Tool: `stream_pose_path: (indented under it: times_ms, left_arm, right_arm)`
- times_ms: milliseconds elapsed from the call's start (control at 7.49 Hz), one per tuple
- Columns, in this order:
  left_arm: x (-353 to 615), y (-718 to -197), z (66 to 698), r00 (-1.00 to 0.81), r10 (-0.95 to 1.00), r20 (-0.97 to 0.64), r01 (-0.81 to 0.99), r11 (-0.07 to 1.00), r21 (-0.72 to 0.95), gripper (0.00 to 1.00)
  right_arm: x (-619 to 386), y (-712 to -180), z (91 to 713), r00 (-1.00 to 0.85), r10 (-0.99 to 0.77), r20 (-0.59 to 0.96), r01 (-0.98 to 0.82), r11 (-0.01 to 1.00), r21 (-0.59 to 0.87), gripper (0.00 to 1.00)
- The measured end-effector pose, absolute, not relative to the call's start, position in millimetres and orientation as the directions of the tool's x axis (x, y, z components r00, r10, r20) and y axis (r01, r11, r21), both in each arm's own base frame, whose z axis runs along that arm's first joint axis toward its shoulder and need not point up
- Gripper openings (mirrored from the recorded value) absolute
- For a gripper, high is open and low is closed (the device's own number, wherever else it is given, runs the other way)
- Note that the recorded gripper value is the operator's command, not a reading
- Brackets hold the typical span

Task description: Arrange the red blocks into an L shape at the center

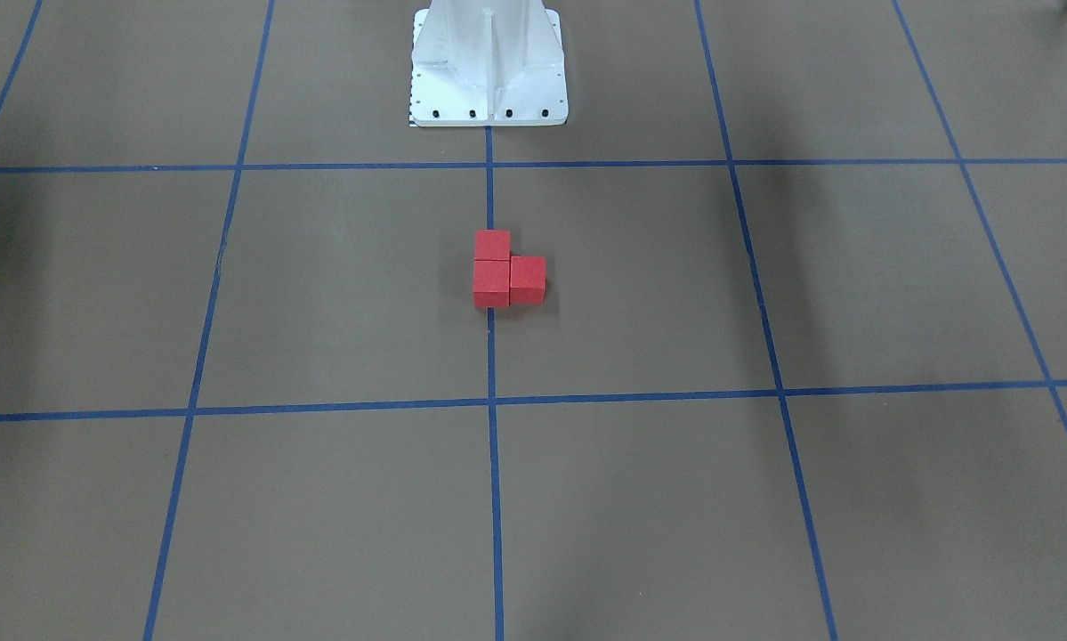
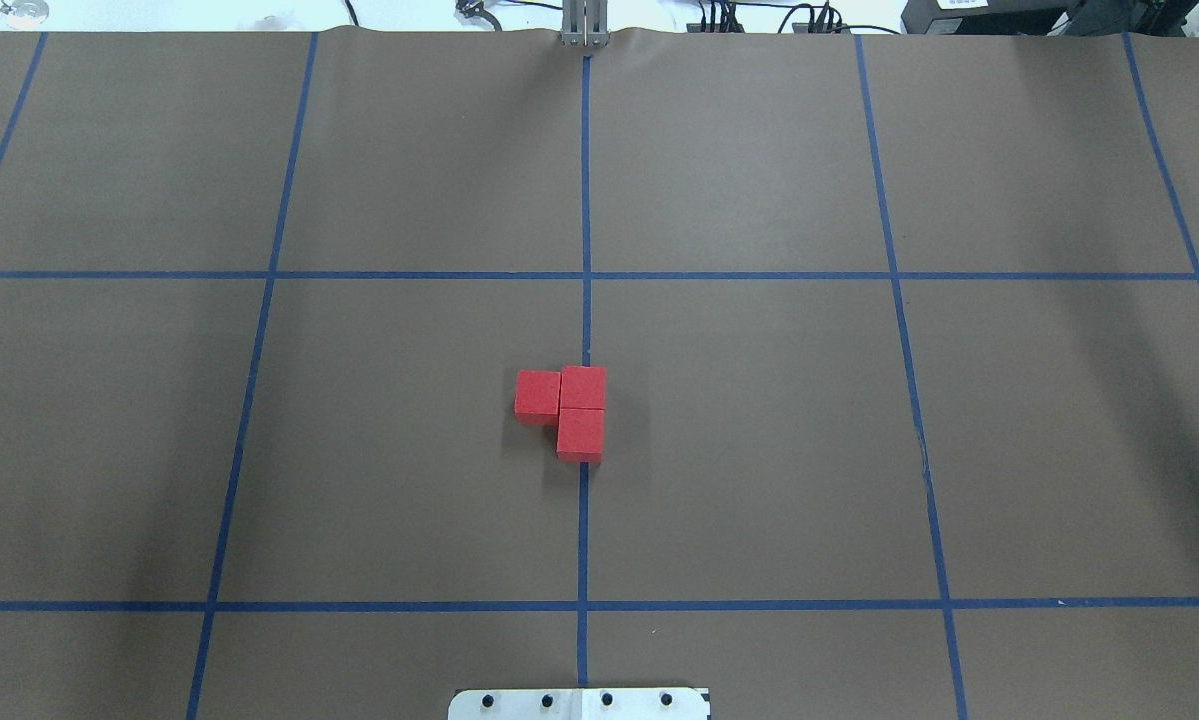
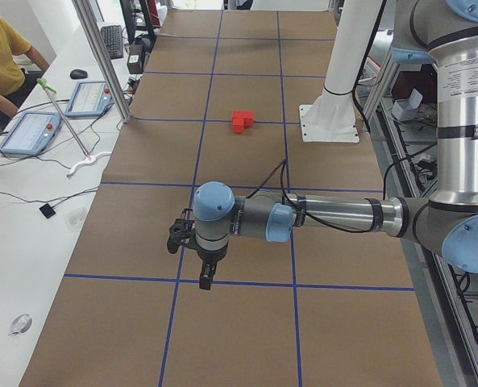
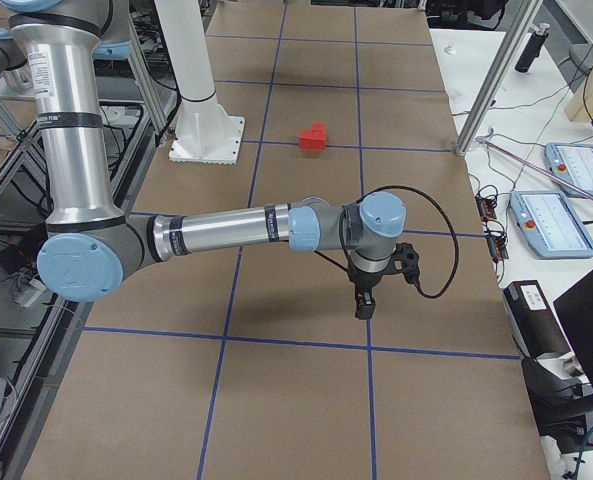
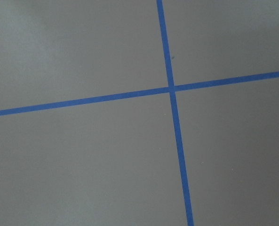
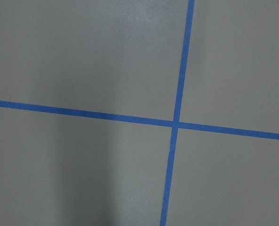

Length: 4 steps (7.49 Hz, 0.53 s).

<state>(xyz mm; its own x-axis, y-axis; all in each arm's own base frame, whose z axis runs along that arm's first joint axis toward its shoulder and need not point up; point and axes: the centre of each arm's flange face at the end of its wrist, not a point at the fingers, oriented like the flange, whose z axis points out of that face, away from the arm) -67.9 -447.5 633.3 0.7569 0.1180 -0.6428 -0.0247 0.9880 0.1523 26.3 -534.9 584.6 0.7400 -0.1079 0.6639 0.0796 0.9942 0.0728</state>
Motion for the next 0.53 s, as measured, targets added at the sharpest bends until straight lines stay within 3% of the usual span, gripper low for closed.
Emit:
stream_pose_path:
  times_ms: [534]
  left_arm:
    - [-68.6, -425.3, 649.7, 0.760, 0.092, -0.643, -0.024, 0.993, 0.114, 1.00]
  right_arm:
    - [25.9, -534.7, 585.9, 0.739, -0.106, 0.665, 0.080, 0.994, 0.070, 0.99]
